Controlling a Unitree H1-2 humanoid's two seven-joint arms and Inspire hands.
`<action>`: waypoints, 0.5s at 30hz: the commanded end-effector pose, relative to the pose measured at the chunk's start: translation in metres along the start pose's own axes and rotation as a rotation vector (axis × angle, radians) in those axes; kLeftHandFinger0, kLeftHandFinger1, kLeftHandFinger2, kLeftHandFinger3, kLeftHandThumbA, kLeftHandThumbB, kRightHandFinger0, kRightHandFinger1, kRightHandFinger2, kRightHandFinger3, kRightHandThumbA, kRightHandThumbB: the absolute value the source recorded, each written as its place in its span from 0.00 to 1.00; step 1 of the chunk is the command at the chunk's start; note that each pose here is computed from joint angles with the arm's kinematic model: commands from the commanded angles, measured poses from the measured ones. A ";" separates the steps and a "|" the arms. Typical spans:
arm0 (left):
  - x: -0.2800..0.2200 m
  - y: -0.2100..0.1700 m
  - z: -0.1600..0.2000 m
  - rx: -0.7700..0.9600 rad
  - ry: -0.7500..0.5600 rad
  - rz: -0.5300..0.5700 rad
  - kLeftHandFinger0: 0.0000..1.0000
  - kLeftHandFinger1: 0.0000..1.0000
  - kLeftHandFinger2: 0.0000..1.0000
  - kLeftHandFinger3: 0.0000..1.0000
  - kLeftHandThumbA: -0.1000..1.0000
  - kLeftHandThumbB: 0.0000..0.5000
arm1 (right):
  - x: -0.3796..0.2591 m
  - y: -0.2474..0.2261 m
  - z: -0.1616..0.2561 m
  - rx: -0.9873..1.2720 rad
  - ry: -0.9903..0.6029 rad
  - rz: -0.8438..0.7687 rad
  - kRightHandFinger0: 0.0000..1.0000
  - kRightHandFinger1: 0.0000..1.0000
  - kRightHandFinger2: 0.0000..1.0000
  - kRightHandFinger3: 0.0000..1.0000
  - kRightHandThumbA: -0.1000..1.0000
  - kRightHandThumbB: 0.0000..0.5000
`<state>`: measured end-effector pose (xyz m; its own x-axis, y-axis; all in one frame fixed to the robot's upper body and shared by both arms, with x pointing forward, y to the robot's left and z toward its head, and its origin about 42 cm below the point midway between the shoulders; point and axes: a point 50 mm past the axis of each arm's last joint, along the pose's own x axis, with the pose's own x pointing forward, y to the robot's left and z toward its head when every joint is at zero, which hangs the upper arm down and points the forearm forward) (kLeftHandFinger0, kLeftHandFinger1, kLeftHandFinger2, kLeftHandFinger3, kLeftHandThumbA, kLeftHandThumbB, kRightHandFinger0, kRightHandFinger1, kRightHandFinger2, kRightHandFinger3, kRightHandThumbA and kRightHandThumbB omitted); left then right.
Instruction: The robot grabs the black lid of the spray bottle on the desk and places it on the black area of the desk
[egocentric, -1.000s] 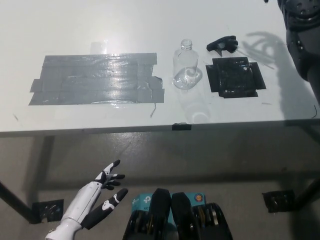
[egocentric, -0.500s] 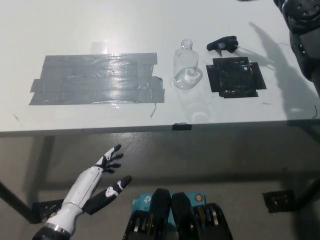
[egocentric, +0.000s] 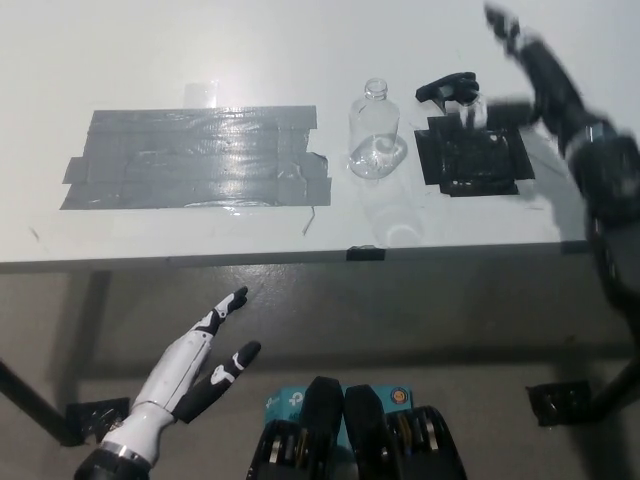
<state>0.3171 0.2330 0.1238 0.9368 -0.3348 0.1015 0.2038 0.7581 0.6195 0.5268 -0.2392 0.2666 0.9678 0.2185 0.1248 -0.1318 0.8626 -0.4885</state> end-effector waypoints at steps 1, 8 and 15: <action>0.044 0.044 0.017 -0.052 -0.126 0.127 1.00 1.00 1.00 1.00 1.00 0.39 | -0.153 -0.022 0.134 0.055 -0.684 -0.080 1.00 1.00 1.00 1.00 1.00 0.59; 0.044 0.045 0.015 -0.081 -0.113 0.140 1.00 1.00 1.00 1.00 0.99 0.34 | -0.178 0.013 0.088 0.103 -0.590 -0.064 1.00 1.00 1.00 1.00 0.94 0.52; 0.037 0.042 0.011 -0.084 -0.097 0.138 1.00 1.00 1.00 1.00 0.99 0.36 | -0.181 0.045 0.046 0.204 -0.466 -0.035 1.00 1.00 1.00 1.00 0.93 0.47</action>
<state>0.3363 0.2354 0.1251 0.9416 -0.3225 0.0974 0.1993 0.7664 0.6107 0.3951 -0.2405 0.1805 0.9578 0.2487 0.1442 -0.1699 0.8943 -0.4141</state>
